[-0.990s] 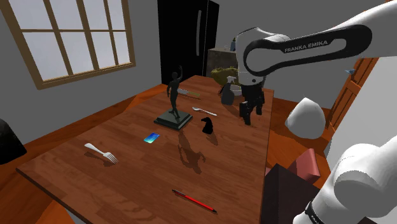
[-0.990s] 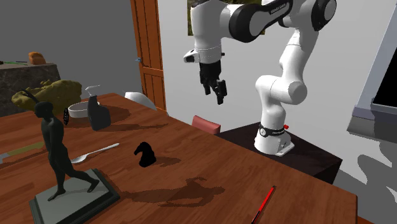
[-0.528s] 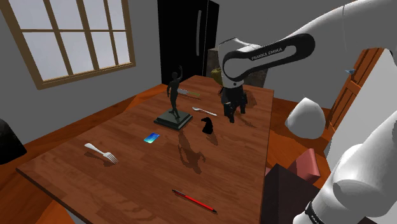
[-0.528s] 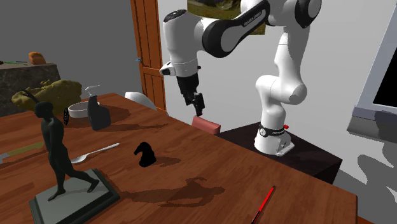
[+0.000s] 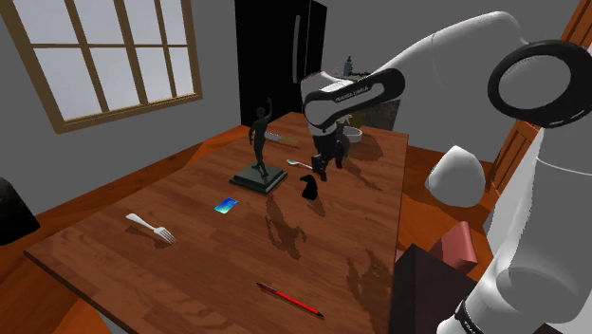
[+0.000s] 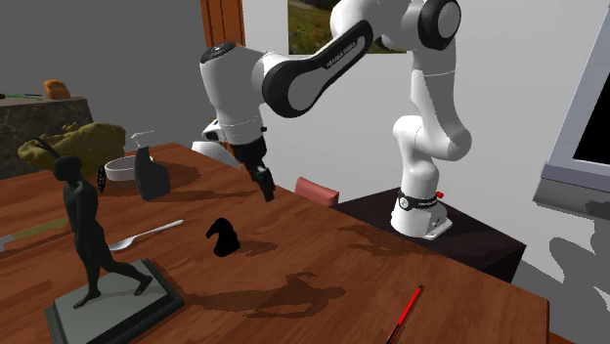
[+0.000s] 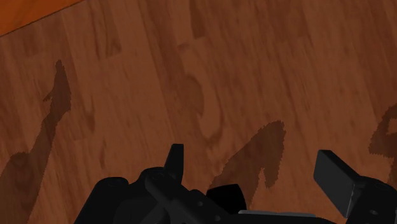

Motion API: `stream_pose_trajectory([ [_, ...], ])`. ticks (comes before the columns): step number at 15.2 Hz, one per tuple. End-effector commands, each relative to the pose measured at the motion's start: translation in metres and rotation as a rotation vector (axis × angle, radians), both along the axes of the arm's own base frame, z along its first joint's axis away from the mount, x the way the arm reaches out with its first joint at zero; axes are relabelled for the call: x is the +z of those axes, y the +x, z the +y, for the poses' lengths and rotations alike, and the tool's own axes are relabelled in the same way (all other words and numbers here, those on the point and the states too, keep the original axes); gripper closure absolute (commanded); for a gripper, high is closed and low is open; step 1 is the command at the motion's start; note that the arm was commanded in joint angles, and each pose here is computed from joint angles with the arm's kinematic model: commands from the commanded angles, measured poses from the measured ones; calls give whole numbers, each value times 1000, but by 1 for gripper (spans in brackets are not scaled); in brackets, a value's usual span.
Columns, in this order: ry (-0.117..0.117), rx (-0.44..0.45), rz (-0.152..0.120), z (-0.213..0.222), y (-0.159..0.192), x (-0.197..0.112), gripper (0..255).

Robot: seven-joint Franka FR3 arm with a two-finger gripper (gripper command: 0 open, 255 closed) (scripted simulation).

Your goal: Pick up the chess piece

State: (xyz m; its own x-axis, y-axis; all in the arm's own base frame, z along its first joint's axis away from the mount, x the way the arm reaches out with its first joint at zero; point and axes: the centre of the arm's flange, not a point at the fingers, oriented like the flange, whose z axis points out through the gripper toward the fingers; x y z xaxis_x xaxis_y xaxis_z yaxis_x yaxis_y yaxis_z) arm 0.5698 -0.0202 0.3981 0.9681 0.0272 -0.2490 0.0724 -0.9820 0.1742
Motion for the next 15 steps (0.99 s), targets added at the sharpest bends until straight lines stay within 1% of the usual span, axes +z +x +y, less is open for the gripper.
stream_pose_trajectory([
  [1,-5,6,1,0,23,-11,0],
  [8,-20,27,4,-7,106,-51,0],
  [9,-21,29,5,-8,112,-54,0],
  [15,-21,29,5,-8,112,-85,0],
])
